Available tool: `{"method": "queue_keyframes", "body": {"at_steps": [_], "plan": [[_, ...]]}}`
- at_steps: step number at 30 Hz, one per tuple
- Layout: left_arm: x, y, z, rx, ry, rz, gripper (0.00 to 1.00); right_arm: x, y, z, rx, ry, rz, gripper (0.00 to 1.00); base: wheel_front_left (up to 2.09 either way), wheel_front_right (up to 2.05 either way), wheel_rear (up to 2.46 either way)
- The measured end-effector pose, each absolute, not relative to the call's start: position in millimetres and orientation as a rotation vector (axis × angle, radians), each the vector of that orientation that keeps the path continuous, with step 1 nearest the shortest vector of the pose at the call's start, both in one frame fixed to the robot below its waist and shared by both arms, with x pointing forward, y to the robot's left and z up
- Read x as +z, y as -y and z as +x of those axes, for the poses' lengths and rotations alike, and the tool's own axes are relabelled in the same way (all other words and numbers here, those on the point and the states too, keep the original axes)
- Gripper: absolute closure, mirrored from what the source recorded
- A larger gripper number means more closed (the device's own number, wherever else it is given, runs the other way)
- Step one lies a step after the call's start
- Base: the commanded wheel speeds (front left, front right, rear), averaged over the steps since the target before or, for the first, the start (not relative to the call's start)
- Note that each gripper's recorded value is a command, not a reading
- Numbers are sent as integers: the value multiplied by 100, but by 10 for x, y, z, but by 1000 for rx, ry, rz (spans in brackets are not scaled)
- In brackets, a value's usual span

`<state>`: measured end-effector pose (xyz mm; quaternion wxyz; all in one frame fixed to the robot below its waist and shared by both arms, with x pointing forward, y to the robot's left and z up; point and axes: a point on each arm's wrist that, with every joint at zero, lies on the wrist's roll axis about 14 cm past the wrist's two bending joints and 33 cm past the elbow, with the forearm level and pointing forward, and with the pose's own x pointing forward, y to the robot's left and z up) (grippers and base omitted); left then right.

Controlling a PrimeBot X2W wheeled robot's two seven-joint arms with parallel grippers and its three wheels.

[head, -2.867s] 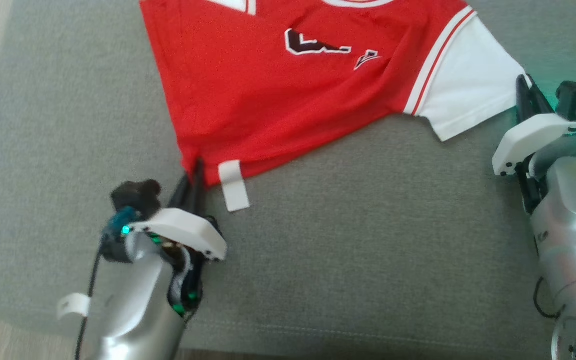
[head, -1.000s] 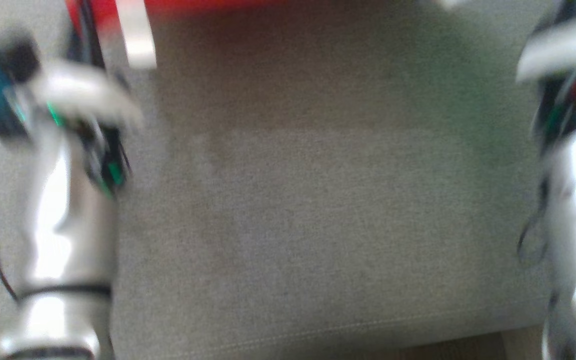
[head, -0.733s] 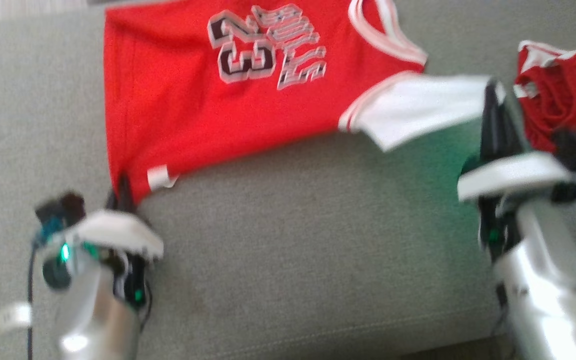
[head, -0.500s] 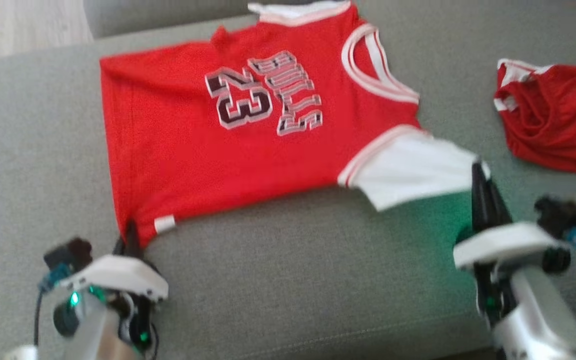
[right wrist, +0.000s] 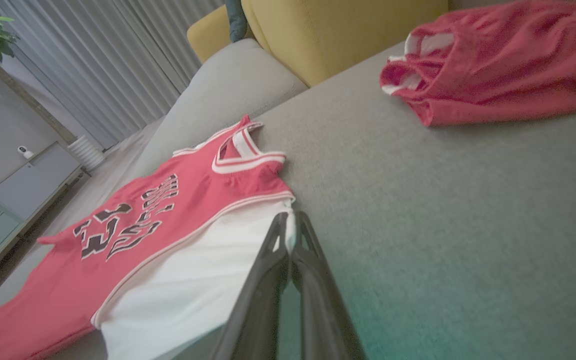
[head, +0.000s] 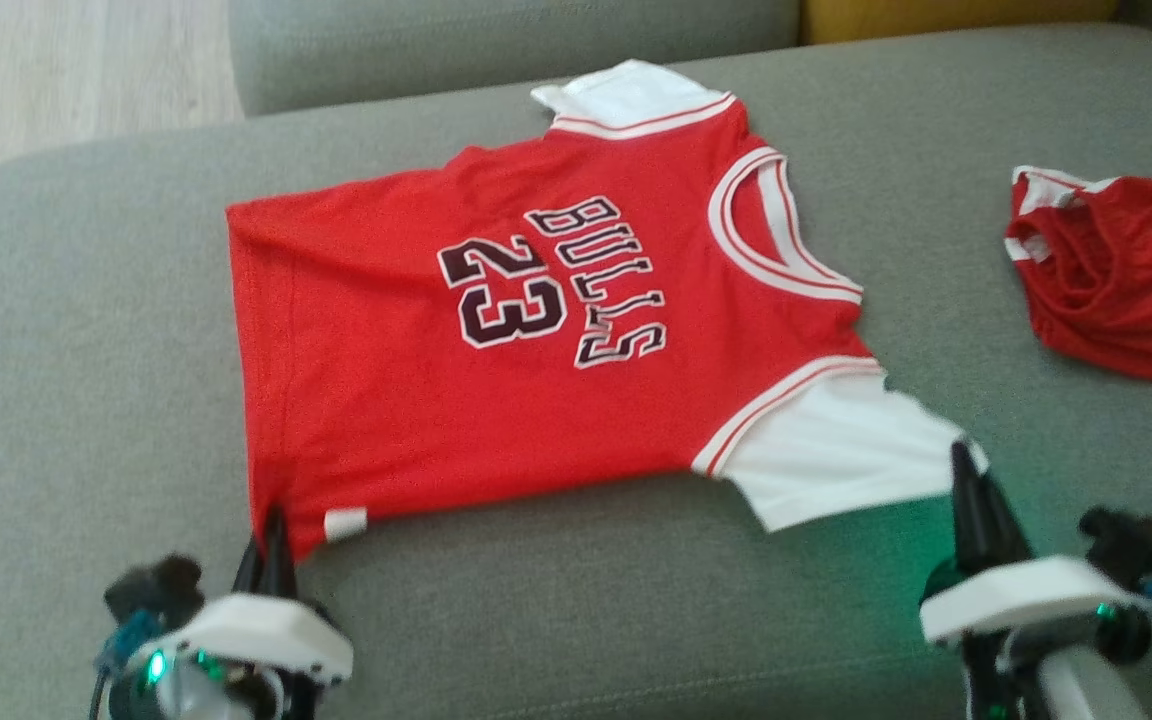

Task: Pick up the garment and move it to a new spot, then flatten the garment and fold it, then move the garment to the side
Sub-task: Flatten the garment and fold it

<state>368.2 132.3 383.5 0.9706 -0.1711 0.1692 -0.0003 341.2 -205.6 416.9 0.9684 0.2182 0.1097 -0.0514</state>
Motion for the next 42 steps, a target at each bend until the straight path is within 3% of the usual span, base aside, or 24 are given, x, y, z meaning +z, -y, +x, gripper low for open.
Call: {"method": "queue_keyframes", "body": {"at_steps": [12, 22, 32, 33, 34, 35, 36, 42], "plan": [[4243, -1182, 4255, -45, -208, -338, 100, 4667, 1949, 4297, -4, -114, 341, 100, 0, 0, 0], [4030, -1225, 4577, 7, -271, -315, 100, 4610, 1996, 4908, -21, -115, 271, 100, 0, 0, 0], [3953, -1268, 4830, 26, -283, -306, 100, 4412, 1963, 5220, -20, -170, 226, 100, 0, 0, 0], [3958, -1276, 4852, 31, -280, -305, 63, 4406, 1950, 5244, -16, -172, 220, 100, 0, 0, 0], [3961, -1280, 4892, 32, -277, -303, 0, 4438, 1939, 5299, -11, -161, 209, 83, 0, 0, 0], [3961, -1280, 4892, 32, -277, -303, 0, 4438, 1939, 5299, -11, -161, 209, 83, 0, 0, 0], [3962, -1290, 4907, 38, -274, -302, 0, 4463, 1948, 5325, -13, -150, 207, 4, 0, 0, 0], [4090, -1356, 4934, 59, -221, -326, 0, 4622, 2003, 5389, -28, -76, 210, 0, 0, 0, 0]]}}
